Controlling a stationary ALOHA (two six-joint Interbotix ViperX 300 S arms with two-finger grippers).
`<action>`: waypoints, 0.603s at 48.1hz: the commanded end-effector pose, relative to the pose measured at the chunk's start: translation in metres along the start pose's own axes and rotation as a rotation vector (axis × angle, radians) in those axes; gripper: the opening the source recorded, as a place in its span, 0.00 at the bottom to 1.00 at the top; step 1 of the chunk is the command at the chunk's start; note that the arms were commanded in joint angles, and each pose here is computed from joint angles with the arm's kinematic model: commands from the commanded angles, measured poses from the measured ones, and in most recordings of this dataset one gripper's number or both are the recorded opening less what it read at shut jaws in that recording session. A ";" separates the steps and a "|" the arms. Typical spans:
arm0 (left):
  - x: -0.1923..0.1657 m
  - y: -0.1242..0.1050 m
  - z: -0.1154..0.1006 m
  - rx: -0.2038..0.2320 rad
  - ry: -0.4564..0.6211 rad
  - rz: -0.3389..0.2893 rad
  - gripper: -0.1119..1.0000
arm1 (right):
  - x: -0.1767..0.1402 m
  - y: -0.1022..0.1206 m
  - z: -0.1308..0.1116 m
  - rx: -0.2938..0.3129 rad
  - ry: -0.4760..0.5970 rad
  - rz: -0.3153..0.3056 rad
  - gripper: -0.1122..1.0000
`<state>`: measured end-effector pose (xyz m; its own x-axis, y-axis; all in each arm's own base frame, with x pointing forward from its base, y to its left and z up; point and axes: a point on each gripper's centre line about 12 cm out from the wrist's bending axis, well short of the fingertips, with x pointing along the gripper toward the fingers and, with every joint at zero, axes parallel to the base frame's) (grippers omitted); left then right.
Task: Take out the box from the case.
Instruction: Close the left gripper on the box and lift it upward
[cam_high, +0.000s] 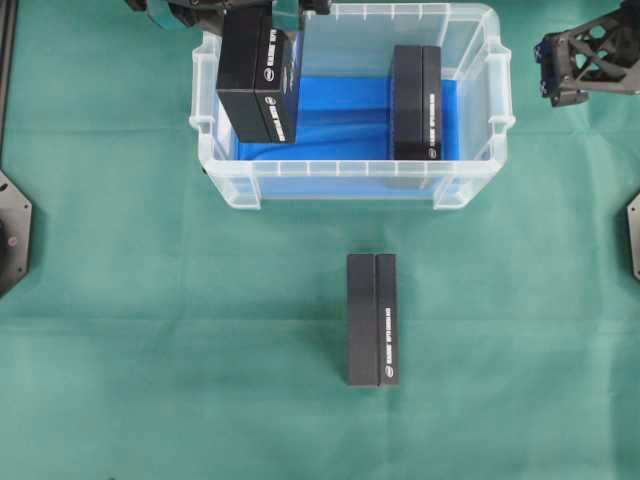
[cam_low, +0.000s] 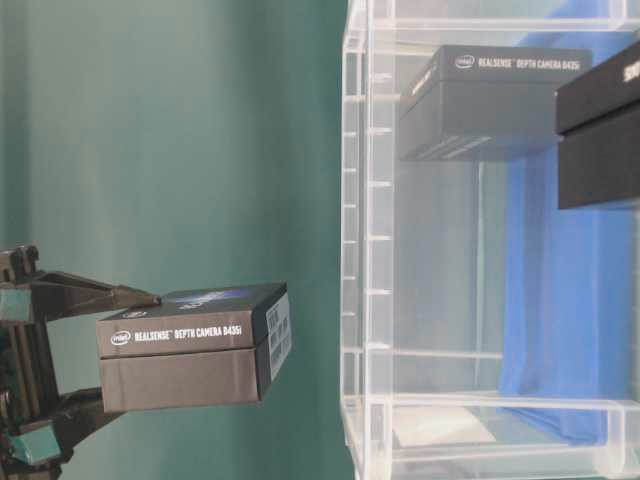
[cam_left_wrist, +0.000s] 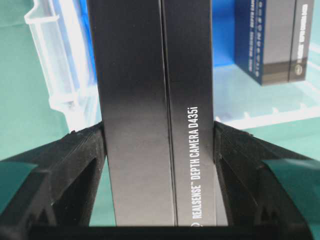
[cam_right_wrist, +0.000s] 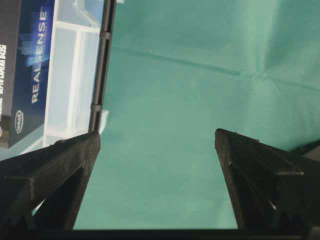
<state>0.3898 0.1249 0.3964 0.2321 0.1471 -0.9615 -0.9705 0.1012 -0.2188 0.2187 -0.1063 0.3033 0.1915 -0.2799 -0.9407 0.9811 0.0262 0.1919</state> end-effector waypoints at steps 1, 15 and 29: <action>-0.024 0.004 0.002 -0.006 -0.027 -0.053 0.66 | -0.006 0.002 0.002 0.000 -0.012 0.024 0.94; -0.024 0.004 0.002 -0.005 -0.032 -0.055 0.66 | -0.007 0.001 0.001 -0.001 -0.012 0.024 0.94; -0.024 0.004 0.002 -0.005 -0.032 -0.050 0.66 | -0.007 0.002 0.001 -0.001 -0.012 0.026 0.94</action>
<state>0.3892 0.1255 0.3964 0.2274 0.1521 -0.9619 -0.9717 0.1002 -0.2139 0.2189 -0.1060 0.3033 0.1920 -0.2796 -0.9407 0.9810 0.0277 0.1919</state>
